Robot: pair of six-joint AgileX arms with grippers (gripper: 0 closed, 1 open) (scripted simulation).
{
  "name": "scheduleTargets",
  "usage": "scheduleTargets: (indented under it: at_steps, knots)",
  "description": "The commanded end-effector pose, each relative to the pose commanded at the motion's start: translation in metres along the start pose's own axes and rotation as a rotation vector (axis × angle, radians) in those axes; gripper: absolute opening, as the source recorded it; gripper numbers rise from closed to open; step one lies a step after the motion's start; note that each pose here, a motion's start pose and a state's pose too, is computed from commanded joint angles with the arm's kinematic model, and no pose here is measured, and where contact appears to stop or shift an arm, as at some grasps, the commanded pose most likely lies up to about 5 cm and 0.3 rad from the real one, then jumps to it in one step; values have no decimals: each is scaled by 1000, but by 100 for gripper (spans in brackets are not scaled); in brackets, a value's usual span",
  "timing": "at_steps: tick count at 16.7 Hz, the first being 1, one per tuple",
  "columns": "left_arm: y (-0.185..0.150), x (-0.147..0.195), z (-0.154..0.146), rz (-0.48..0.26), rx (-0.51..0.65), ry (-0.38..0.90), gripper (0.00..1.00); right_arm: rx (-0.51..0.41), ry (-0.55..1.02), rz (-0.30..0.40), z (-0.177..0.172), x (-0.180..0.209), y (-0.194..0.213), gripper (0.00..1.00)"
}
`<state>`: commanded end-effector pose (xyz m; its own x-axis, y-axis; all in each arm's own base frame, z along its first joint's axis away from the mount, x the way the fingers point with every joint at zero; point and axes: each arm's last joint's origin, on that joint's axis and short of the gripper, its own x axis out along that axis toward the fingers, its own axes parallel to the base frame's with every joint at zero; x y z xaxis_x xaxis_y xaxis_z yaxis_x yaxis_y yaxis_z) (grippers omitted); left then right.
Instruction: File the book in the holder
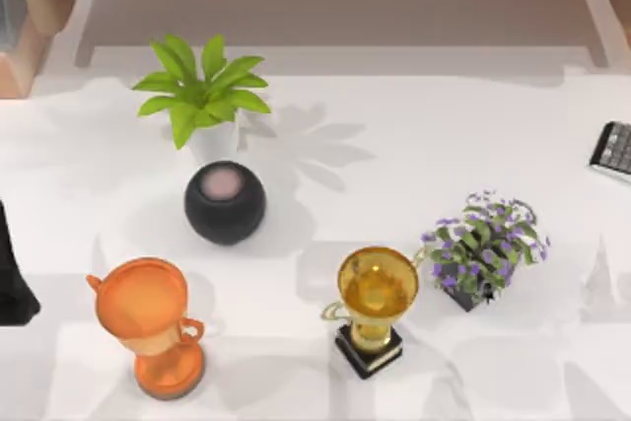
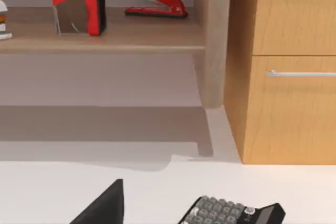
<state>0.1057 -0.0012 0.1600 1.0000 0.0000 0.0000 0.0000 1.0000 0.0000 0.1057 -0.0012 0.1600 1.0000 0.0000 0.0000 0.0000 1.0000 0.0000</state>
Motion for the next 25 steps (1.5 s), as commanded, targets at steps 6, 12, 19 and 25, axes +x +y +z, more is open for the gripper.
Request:
scheduleTargets:
  at_steps: [6, 12, 19, 25]
  knots:
    - [-3, 1, 27, -10, -3, -1, 100, 0, 0, 0, 0, 0, 0, 100]
    - [-17, 33, 139, -21, -7, 2, 100, 0, 0, 0, 0, 0, 0, 100]
    - [-80, 155, 266, -15, -9, 4, 100, 0, 0, 0, 0, 0, 0, 100]
    - [-173, 260, 288, -14, -9, -1, 100, 0, 0, 0, 0, 0, 0, 100]
